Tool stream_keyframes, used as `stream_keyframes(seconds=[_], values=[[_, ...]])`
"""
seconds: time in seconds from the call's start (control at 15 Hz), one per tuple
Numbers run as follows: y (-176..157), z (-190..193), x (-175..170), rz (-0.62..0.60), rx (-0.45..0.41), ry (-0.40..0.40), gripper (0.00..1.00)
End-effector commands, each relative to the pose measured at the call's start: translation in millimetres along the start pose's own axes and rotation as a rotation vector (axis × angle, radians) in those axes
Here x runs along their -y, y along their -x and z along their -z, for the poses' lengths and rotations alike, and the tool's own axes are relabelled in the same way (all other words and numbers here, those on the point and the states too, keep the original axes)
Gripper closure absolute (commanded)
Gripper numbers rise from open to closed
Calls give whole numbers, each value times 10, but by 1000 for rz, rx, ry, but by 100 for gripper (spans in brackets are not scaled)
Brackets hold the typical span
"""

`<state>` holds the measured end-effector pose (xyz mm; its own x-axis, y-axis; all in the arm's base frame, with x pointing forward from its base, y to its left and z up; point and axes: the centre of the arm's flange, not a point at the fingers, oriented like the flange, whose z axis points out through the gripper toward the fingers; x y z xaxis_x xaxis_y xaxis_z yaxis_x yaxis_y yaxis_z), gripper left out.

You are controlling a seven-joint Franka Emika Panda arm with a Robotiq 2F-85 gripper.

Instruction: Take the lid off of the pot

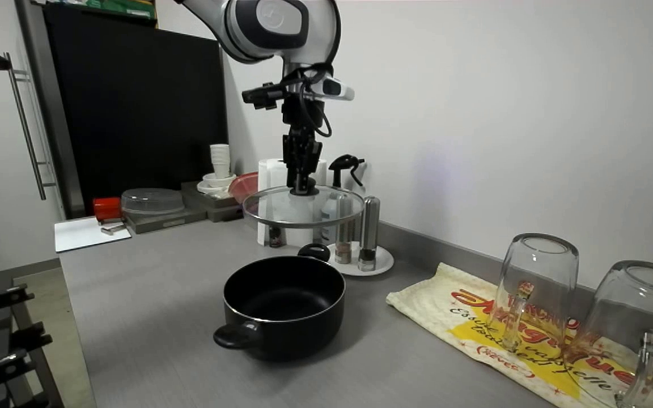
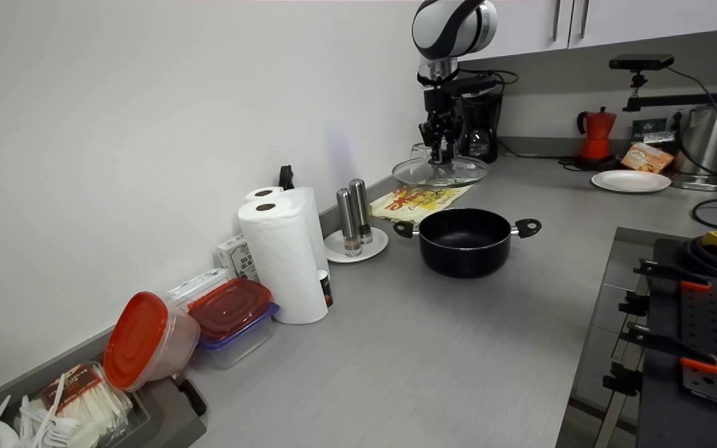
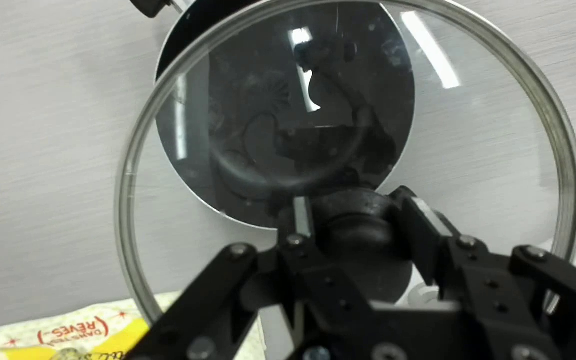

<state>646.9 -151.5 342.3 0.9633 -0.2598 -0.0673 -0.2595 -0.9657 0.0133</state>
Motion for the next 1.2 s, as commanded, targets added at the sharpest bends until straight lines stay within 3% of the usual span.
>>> stream_keyframes(seconds=[0.0,0.33,0.6,0.8,1.13], values=[[292,357,453,143,-39,11,77],[627,659,1475,388,-102,62,77],[984,681,2270,547,-183,108,77],[1259,425,2682,655,-217,110,77],[1699,-274,2967,740,-155,85,77]])
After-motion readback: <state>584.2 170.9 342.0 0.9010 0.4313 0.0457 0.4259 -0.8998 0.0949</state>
